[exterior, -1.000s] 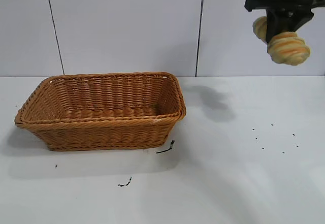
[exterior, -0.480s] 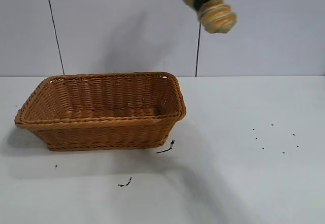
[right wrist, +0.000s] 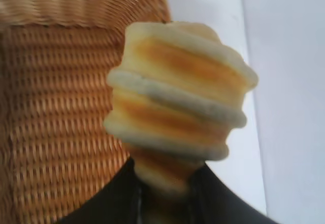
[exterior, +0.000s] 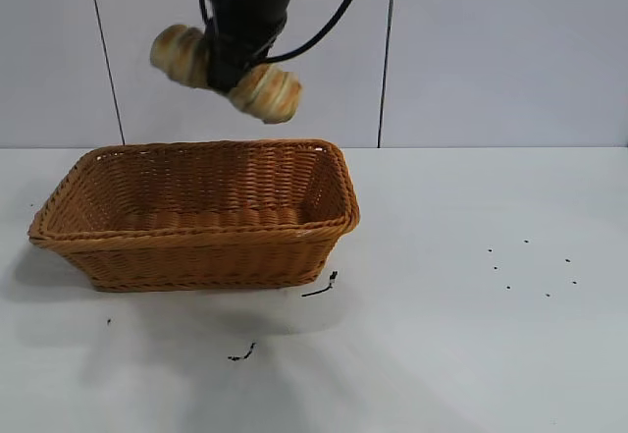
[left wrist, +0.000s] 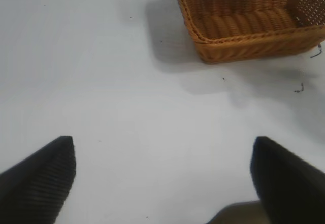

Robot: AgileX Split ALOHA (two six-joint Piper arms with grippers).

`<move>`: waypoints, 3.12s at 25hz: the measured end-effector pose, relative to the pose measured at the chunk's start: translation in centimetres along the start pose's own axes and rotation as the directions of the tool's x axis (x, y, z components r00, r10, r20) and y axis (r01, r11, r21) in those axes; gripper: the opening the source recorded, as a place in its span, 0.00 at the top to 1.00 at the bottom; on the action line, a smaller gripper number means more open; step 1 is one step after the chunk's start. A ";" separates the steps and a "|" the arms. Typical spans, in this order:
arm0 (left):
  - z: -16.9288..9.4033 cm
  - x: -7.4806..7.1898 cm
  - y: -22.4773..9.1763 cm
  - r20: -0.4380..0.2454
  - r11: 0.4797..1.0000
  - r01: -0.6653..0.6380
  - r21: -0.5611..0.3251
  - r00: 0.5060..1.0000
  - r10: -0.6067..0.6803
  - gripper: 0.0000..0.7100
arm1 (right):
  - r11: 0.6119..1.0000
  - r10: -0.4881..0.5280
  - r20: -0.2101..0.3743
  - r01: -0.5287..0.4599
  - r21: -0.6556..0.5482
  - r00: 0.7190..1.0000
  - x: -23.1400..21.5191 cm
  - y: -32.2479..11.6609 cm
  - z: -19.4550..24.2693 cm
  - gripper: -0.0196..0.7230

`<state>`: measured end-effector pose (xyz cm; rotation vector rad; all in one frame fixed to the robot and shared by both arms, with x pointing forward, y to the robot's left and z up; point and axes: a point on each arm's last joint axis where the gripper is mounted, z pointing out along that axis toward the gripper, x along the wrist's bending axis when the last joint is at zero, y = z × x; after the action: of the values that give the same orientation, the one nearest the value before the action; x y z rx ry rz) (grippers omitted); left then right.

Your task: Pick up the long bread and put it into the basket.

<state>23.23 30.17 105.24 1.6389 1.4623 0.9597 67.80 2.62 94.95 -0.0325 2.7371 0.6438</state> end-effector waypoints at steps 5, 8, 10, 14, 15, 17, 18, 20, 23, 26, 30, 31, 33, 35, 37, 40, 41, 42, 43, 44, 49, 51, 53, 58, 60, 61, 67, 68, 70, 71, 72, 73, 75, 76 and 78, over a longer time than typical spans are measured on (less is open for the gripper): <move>0.0 0.0 0.0 0.000 1.000 0.000 0.000 1.000 0.000 0.02 | 1.000 0.008 -0.028 -0.008 0.024 1.000 0.7 -1.2 2.8 0.80; 0.0 0.0 0.0 0.000 1.000 0.000 0.000 1.000 0.000 0.02 | 1.000 0.010 -0.027 -0.009 0.022 1.000 0.7 -1.2 2.9 0.67; 0.0 0.0 0.0 0.000 1.000 0.000 0.000 1.000 0.000 0.02 | 1.000 0.016 -0.026 -0.015 0.021 1.000 0.7 -1.2 2.9 0.48; 0.0 0.0 0.0 0.000 1.000 0.000 0.000 1.000 0.000 0.02 | 1.000 0.025 -0.022 -0.024 0.018 0.999 0.6 -1.1 2.7 0.21; 0.0 0.0 0.0 0.000 1.000 0.000 0.000 1.000 0.000 0.02 | 1.000 0.025 -0.019 -0.024 0.016 1.000 0.6 -1.0 2.6 0.19; 0.0 0.0 0.0 0.000 1.000 0.000 0.000 1.000 0.000 0.02 | 1.000 0.025 -0.009 -0.025 0.008 1.000 0.4 -0.7 1.9 0.16; 0.0 0.0 0.0 0.000 1.000 0.000 0.000 1.000 0.000 0.02 | 1.000 0.023 -0.003 -0.023 0.003 1.000 0.2 -0.5 1.4 0.16; 0.0 0.0 0.0 0.000 1.000 0.000 0.000 1.000 0.000 0.02 | 0.999 0.029 0.019 -0.029 -0.013 0.999 -0.2 0.1 -0.1 0.15; 0.0 0.0 0.0 0.000 1.000 0.000 0.000 1.000 0.000 0.02 | 0.993 0.115 0.055 -0.112 -0.047 0.992 -1.1 0.9 -2.9 0.15; 0.0 0.0 0.0 0.000 1.000 0.000 0.000 1.000 0.000 0.02 | 0.925 0.374 0.067 -0.368 -0.091 0.925 -2.0 1.2 -5.7 0.15; 0.0 0.0 0.0 0.000 1.000 0.000 0.000 1.000 0.000 0.02 | 0.687 0.726 0.091 -0.712 -0.147 0.682 -4.0 -0.3 -8.8 0.15; 0.0 0.0 0.0 0.000 1.000 0.000 0.000 1.000 0.000 0.02 | 0.626 0.779 0.101 -0.766 -0.145 0.618 -4.5 -1.1 -9.4 0.15; 0.0 0.0 0.0 0.000 1.000 0.000 0.000 1.000 0.000 0.02 | 0.568 0.823 0.109 -0.811 -0.137 0.558 -5.0 -2.1 -9.7 0.15; 0.0 0.0 0.0 0.000 1.000 0.000 0.000 1.000 0.000 0.02 | 0.479 0.876 0.127 -0.868 -0.127 0.465 -5.9 -4.0 -10.2 0.15; 0.0 0.0 0.0 0.000 1.000 0.000 0.000 1.000 0.000 0.02 | 0.391 0.915 0.166 -0.911 -0.133 0.368 -7.4 -7.3 -11.0 0.15; 0.0 0.0 0.0 0.000 1.000 0.000 0.000 1.000 0.000 0.02 | 0.339 0.925 0.230 -0.930 -0.139 0.303 -9.0 -11.2 -12.3 0.15; 0.0 0.0 0.0 0.000 1.000 0.000 0.000 1.000 0.000 0.02 | 0.320 0.926 0.254 -0.937 -0.137 0.279 -9.5 -12.7 -12.9 0.15; 0.0 0.0 0.0 0.000 1.000 0.000 0.000 1.000 0.000 0.02 | 0.301 0.925 0.280 -0.944 -0.132 0.256 -9.9 -14.4 -13.4 0.15; 0.0 0.0 0.0 0.000 1.000 0.000 0.000 1.000 0.000 0.02 | 0.284 0.923 0.304 -0.950 -0.126 0.236 -10.2 -15.8 -14.0 0.15; 0.0 0.0 0.0 0.000 1.000 0.000 0.000 1.000 0.000 0.02 | 0.260 0.922 0.327 -0.958 -0.123 0.209 -10.5 -17.4 -14.6 0.15; 0.0 0.0 0.0 0.000 1.000 0.000 0.000 1.000 0.000 0.02 | 0.138 0.918 0.389 -0.983 -0.124 0.080 -11.3 -24.3 -17.5 0.15; 0.0 0.0 0.0 0.000 1.000 0.000 0.000 1.000 0.000 0.02 | 0.102 0.915 0.400 -0.987 -0.121 0.045 -11.3 -26.0 -18.3 0.15; 0.0 0.0 0.0 0.000 1.000 0.000 0.000 1.000 0.000 0.02 | 0.070 0.916 0.401 -0.991 -0.115 0.018 -11.2 -27.1 -18.8 0.15; 0.0 0.0 0.0 0.000 1.000 0.000 0.000 1.000 0.000 0.02 | 0.029 0.916 0.401 -0.997 -0.073 -0.002 -10.7 -28.0 -19.2 0.15; 0.0 0.0 0.0 0.000 1.000 0.000 0.000 1.000 0.000 0.02 | 0.023 0.919 0.394 -0.998 -0.067 -0.005 -10.4 -27.8 -19.5 0.15; 0.0 0.0 0.0 0.000 1.000 0.000 0.000 1.000 0.000 0.02 | 0.021 0.920 0.393 -0.998 -0.065 -0.006 -10.2 -27.6 -19.8 0.15; 0.0 0.0 0.0 0.000 1.000 0.000 0.000 1.000 0.000 0.02 | 0.009 0.907 0.421 -1.000 -0.015 0.001 -6.6 -26.1 -23.5 0.15; 0.0 0.0 0.0 0.000 1.000 0.000 0.000 1.000 0.000 0.02 | 0.004 0.905 0.425 -1.000 0.012 0.009 -5.3 -25.9 -24.1 0.15; 0.0 0.0 0.0 0.000 1.000 0.000 0.000 1.000 0.000 0.02 | 0.002 0.902 0.431 -1.000 0.027 0.014 -3.1 -25.1 -25.9 0.15; 0.0 0.0 0.0 0.000 1.000 0.000 0.000 1.000 0.000 0.02 | -0.001 0.902 0.432 -0.999 0.039 0.016 -1.7 -24.7 -26.7 0.15; 0.0 0.0 0.0 0.000 1.000 0.000 0.000 1.000 0.000 0.02 | -0.004 0.900 0.435 -0.999 0.048 0.017 -0.2 -24.3 -27.6 0.15; 0.0 0.0 0.0 0.000 1.000 0.000 0.000 1.000 0.000 0.02 | -0.012 0.900 0.435 -0.998 0.064 0.017 1.3 -24.1 -28.0 0.15; 0.0 0.0 0.0 0.000 1.000 0.000 0.000 1.000 0.000 0.02 | -0.010 0.900 0.435 -0.998 0.061 0.018 4.3 -23.2 -29.9 0.15; 0.0 0.0 0.0 0.000 1.000 0.000 0.000 1.000 0.000 0.02 | -0.015 0.900 0.435 -0.997 0.071 0.017 5.9 -23.0 -30.4 0.15; 0.0 0.0 0.0 0.000 1.000 0.000 0.000 1.000 0.000 0.02 | -0.007 0.900 0.435 -0.999 0.054 0.018 9.2 -22.2 -32.1 0.15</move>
<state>23.23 30.17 105.24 1.6389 1.4623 0.9597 51.27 -30.84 109.55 2.1131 2.0431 0.2972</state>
